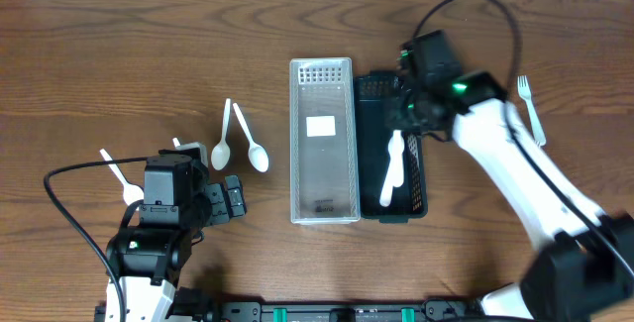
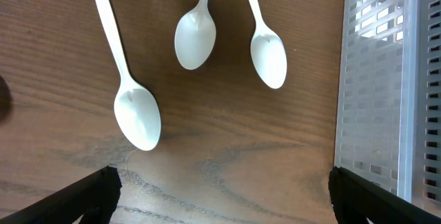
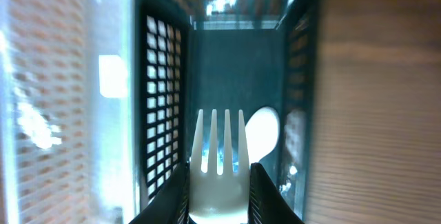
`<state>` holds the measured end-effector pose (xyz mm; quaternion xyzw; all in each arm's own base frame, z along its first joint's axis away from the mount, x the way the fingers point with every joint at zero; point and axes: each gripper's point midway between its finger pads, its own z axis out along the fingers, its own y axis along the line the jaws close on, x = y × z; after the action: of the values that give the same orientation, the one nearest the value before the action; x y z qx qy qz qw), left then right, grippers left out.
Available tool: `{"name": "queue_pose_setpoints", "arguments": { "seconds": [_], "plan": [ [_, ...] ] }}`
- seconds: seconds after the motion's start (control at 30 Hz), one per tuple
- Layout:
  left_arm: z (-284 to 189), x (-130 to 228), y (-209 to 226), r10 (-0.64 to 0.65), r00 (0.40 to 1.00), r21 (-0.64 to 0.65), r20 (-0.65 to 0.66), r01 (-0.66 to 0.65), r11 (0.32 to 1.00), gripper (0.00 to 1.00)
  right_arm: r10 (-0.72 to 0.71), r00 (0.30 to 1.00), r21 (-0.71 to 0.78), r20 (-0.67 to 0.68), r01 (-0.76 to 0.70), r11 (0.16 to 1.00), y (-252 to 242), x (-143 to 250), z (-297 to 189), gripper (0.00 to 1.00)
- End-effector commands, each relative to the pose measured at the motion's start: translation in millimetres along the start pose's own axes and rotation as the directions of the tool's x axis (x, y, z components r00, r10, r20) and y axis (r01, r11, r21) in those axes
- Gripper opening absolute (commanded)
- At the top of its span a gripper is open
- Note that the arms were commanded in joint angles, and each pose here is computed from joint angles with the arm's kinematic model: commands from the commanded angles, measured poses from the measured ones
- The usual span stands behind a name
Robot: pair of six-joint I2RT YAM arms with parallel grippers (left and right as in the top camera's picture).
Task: Pack container
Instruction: 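Carry the fork into the dark green basket and release it, then move the right gripper to the next white fork and grasp it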
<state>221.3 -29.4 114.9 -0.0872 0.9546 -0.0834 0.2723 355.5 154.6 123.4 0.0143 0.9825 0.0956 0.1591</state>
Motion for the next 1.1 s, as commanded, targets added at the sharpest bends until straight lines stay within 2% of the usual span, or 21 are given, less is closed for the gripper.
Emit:
{"name": "queue_pose_setpoints", "arguments": {
  "seconds": [0.0,0.1,0.13,0.17,0.23,0.33,0.47,0.57,0.67,0.77,0.87,0.97,1.07],
  "plan": [
    [-4.5,-6.3,-0.8,-0.016,1.0,0.002,0.018,0.016,1.0,0.98,0.018,0.996,0.058,-0.083,-0.013,0.998,-4.4,15.8,33.2,0.03],
    [-4.5,-6.3,-0.7,-0.016,1.0,0.001,0.017,0.016,1.0,0.98,0.019,0.992,0.08,-0.127,-0.009,0.997,-8.5,22.5,51.1,0.09],
    [-4.5,-6.3,-0.7,-0.016,1.0,0.001,0.017,0.016,1.0,0.98,0.019,0.991,0.081,-0.13,-0.008,0.997,-8.7,22.8,53.9,0.16],
    [-4.5,-6.3,-0.8,-0.016,1.0,0.002,0.018,0.016,1.0,0.98,0.007,0.992,0.079,-0.129,0.003,0.997,-8.4,22.1,54.9,0.31],
    [-4.5,-6.3,-0.8,-0.016,1.0,0.002,0.018,0.016,1.0,0.98,-0.018,0.993,0.069,-0.117,0.026,0.997,-6.8,18.8,53.9,0.51],
    [-4.5,-6.3,-0.8,-0.016,1.0,0.002,0.018,0.016,1.0,0.98,-0.051,0.995,0.053,-0.086,0.056,0.997,-3.2,9.8,43.8,0.55],
    [-4.5,-6.3,-0.8,-0.016,1.0,0.002,0.018,0.016,1.0,0.98,-0.052,0.999,0.064,0.009,0.052,0.997,-8.9,-19.7,0.0,0.55],
    [-4.5,-6.3,-0.7,-0.016,1.0,0.001,0.017,0.016,1.0,0.98,0.026,0.992,0.139,0.125,-0.043,0.989,-41.6,-43.8,-48.6,0.57],
    [-4.5,-6.3,-0.7,-0.016,1.0,0.001,0.017,0.016,1.0,0.98,0.125,0.969,0.2,0.213,-0.169,0.965,-90.9,-50.0,-91.1,0.65],
    [-4.5,-6.3,-0.8,-0.016,1.0,0.002,0.018,0.016,1.0,0.98,0.251,0.938,0.261,0.237,-0.311,0.914,-149.7,-38.2,-116.9,0.73],
    [-4.5,-6.3,-0.8,-0.016,1.0,0.002,0.018,0.016,1.0,0.98,0.363,0.91,0.329,0.199,-0.411,0.85,-204.8,-14.2,-123.1,0.8],
    [-4.5,-6.3,-0.8,-0.016,1.0,0.002,0.018,0.016,1.0,0.98,0.436,0.888,0.359,0.145,-0.458,0.813,-243.0,11.4,-108.8,0.88],
    [-4.5,-6.4,-0.8,-0.016,1.0,0.002,0.018,0.016,1.0,0.98,0.472,0.879,0.329,0.073,-0.468,0.82,-258.9,35.2,-79.0,0.91]
  ]
}}
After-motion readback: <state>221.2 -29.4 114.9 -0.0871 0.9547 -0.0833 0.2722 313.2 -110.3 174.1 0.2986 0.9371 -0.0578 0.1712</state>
